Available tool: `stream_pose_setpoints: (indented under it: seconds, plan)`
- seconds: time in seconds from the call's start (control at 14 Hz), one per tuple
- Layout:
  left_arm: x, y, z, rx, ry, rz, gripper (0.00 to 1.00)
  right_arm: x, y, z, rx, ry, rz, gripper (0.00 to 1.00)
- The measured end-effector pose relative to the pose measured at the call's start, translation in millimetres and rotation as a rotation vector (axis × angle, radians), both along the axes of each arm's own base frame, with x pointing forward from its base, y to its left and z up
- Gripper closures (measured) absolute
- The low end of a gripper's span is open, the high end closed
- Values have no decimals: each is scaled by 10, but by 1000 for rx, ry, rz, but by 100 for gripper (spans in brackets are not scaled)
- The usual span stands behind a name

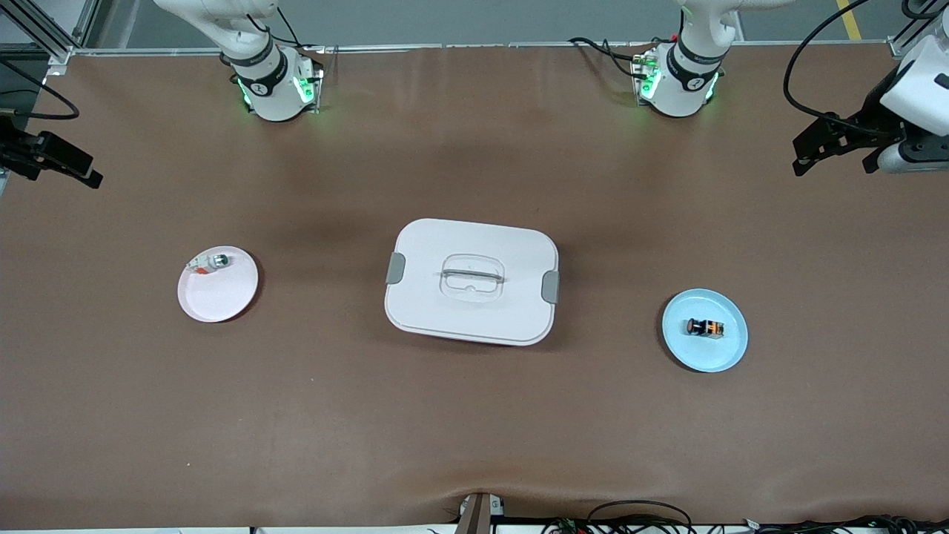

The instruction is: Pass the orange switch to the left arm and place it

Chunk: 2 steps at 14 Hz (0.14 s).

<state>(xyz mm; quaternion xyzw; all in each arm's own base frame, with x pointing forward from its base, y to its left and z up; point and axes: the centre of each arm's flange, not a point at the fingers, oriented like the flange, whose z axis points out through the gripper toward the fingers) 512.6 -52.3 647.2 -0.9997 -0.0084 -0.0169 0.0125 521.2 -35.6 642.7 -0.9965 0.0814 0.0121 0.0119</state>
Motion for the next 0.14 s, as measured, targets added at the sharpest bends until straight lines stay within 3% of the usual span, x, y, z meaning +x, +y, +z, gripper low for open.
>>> stream_pose_setpoints:
  seconds: [0.14]
  plan:
    - [-1, -18, -3, -3, 1, -3, 0, -28, 3, 9, 0, -2, 0, 0]
